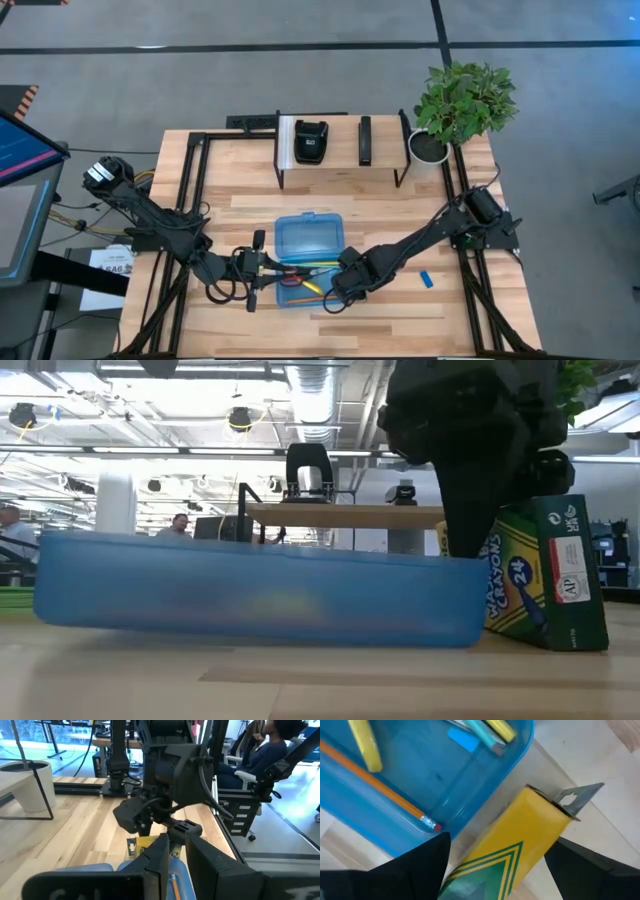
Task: Pack school essentials
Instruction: Put the yellow crayon box into the blue supply box
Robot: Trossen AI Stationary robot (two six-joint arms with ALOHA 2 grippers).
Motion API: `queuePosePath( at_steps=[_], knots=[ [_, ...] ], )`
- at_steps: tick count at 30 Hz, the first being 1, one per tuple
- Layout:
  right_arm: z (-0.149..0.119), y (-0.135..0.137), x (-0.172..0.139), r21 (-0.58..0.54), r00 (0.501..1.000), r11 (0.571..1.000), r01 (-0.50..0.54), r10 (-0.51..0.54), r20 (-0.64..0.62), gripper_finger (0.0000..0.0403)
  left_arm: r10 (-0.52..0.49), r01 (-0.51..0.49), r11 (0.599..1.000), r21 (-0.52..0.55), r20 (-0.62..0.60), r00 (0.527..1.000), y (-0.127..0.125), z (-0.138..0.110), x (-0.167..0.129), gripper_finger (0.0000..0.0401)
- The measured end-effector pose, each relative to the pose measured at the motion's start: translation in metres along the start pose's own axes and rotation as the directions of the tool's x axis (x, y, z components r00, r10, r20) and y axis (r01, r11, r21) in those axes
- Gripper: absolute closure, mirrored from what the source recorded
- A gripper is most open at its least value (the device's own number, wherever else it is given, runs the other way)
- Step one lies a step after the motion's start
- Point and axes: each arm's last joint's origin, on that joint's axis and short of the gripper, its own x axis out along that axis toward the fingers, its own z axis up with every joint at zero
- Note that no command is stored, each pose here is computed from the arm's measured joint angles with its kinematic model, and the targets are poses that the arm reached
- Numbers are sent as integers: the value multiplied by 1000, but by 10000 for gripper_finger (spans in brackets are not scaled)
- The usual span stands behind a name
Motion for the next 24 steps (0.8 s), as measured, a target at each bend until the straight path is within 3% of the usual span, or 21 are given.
queuePosePath(
  at_steps=[18,24],
  knots=[
    [-2,0,-2,-20,999,1000,-14,14,-42,152,0,0,1000,0,0,1000,0,0,0,349],
    [-4,-6,-3,-43,996,999,30,-34,-88,212,0,0,1000,0,0,1000,0,0,0,349]
  ],
)
